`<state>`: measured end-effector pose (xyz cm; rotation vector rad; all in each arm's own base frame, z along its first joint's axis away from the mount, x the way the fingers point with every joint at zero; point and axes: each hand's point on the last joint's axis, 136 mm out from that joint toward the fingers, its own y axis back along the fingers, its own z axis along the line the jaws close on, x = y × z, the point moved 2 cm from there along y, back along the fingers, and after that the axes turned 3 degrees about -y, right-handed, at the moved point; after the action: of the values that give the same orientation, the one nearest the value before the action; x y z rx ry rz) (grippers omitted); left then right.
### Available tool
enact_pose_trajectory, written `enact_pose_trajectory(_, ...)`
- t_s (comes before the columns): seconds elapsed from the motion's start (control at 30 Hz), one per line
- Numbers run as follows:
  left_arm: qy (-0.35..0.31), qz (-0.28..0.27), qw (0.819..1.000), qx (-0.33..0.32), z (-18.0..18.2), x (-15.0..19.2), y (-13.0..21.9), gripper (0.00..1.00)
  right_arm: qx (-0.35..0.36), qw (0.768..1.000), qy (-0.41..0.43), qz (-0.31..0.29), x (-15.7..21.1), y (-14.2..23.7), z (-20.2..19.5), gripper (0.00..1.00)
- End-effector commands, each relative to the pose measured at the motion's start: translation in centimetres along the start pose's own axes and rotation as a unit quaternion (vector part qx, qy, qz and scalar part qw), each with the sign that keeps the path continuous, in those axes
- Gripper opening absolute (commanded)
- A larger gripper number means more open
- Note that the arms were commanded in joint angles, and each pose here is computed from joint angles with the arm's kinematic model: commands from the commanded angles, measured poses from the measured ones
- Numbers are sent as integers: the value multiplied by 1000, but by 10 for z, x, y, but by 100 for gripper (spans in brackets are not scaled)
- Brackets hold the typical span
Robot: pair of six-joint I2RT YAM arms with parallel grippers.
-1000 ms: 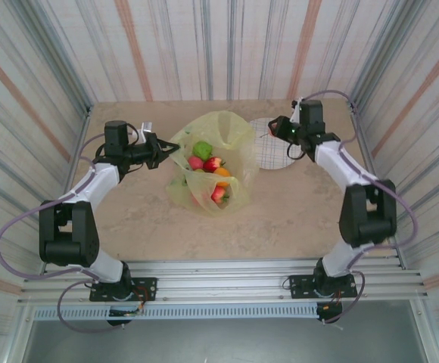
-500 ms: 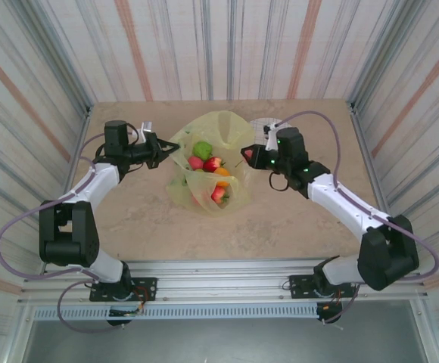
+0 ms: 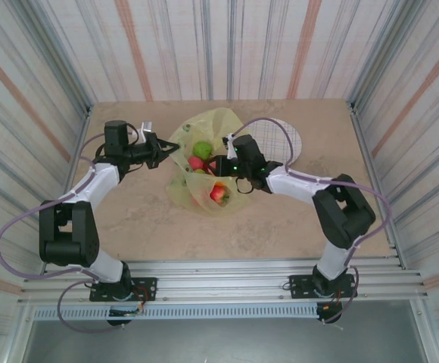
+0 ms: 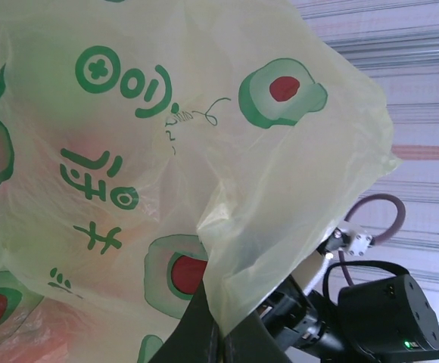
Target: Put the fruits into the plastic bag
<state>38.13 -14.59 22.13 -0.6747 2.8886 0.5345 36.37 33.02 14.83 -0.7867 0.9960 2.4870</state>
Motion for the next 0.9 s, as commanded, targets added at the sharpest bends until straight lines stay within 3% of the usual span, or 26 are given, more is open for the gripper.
enact_pose_trajectory(0.0, 3, 5, 1000, 5, 1, 0, 0, 0, -26, 1000, -1, -7, -5, -15, 18, 45)
enact_pose_trajectory(0.23, 1, 6, 1000, 8, -1, 0, 0, 0, -19, 1000, -3, 17, 6, -23, 14, 52)
enact_pose_trajectory(0.87, 0, 6, 1000, 8, -2, 1, 1, 0, 0, 998, 30, -60, -30, 72, 9, 64)
